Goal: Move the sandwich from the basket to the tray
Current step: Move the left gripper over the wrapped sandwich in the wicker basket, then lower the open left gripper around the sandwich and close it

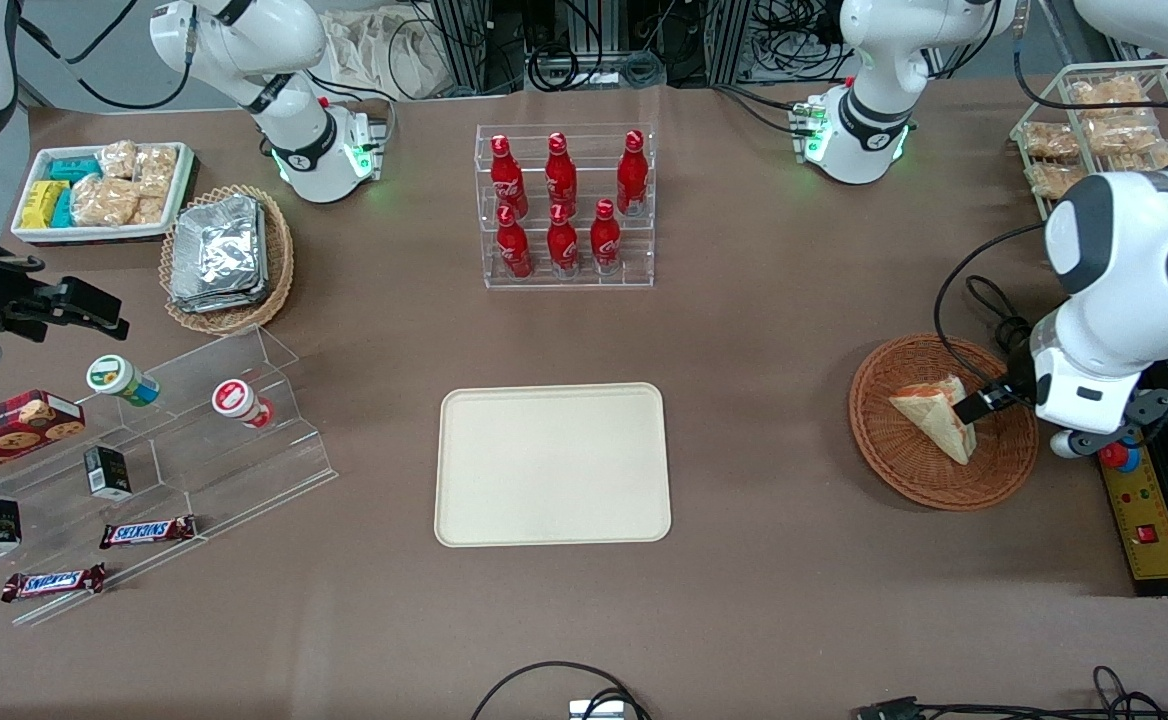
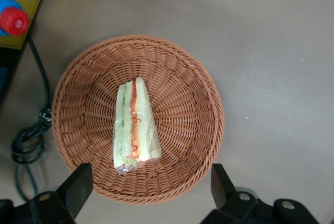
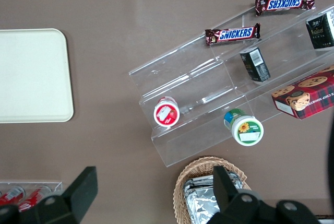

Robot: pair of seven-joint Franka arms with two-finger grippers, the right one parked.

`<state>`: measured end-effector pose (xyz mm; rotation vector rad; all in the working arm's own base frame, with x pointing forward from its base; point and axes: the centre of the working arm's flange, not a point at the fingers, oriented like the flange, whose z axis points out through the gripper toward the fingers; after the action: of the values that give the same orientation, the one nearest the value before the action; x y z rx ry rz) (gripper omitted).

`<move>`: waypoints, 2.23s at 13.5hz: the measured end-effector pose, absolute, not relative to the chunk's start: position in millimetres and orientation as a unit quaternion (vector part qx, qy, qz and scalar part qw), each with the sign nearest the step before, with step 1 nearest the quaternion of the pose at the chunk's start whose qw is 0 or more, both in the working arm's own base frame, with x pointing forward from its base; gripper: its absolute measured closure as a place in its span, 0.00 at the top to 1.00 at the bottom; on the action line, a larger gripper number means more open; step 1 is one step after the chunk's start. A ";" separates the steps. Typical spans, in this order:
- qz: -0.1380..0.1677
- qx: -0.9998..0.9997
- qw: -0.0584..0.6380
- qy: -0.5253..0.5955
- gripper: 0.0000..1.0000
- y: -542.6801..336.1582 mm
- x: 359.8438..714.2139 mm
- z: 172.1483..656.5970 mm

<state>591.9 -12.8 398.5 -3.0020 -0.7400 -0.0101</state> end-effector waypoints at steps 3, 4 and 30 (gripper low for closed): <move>-0.009 -0.962 0.021 -0.273 1.00 -13.9 580.7 368.3; -0.012 -0.959 0.020 -0.282 1.00 -14.3 577.5 360.5; -0.035 -0.938 -0.003 -0.345 0.59 11.5 529.1 241.8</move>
<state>529.1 11.5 241.8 -2.9519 -1.0844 -0.1091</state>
